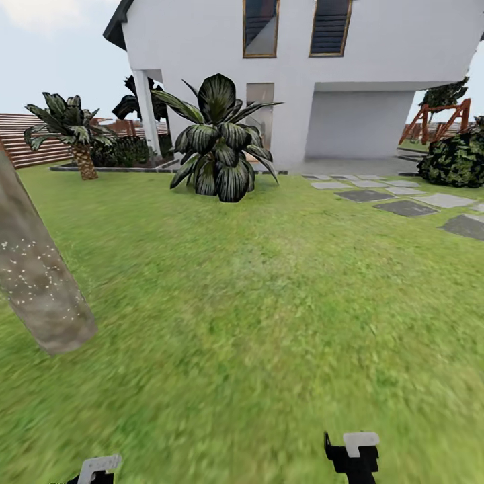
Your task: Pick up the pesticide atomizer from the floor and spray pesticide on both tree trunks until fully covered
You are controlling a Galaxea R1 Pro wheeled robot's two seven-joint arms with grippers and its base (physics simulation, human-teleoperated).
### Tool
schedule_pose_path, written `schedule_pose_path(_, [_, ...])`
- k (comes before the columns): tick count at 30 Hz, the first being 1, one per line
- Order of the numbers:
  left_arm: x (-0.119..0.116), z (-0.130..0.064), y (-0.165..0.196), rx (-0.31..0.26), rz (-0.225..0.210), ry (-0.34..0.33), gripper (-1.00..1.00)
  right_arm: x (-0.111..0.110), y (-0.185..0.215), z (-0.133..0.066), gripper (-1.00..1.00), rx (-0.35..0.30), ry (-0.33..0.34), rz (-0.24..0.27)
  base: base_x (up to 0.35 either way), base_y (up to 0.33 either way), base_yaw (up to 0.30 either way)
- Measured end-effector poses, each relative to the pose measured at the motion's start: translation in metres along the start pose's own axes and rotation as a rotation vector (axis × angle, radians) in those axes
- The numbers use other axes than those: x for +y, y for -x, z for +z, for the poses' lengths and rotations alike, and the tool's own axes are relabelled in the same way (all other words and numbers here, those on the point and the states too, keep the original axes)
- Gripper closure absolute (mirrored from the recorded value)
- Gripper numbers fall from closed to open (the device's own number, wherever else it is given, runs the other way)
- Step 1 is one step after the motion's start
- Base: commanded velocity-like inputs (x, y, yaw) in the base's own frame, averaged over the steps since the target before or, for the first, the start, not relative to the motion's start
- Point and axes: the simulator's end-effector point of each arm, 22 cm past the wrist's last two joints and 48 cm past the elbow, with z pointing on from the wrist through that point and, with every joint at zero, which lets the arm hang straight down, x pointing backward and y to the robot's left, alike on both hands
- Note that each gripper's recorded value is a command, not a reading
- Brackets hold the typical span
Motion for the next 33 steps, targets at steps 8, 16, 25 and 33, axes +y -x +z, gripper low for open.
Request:
schedule_pose_path(8, [-0.0029, 0.0000, -0.0004, 0.001, 0.006, -0.006, 1.00, -0.0017, 0.0005, 0.0004, -1.00, -0.001, -0.003, -0.001, -0.326, 0.127, -0.300])
schedule_pose_path(16, [-0.0059, -0.0002, 0.0003, 0.000, 0.005, -0.011, 1.00, -0.0028, 0.0011, 0.0002, -1.00, -0.003, -0.004, -0.001, -0.326, 0.127, -0.298])
schedule_pose_path(25, [-0.0072, -0.0003, 0.0010, -0.002, 0.004, -0.012, 1.00, -0.0032, 0.0026, 0.0004, -1.00, -0.006, -0.005, 0.000, -0.325, 0.128, -0.297])
schedule_pose_path(33, [-0.0083, -0.0004, 0.0009, -0.002, 0.003, -0.014, 1.00, -0.0053, 0.0021, 0.0006, -1.00, -0.005, -0.007, -0.002, -0.263, 0.124, -0.300])
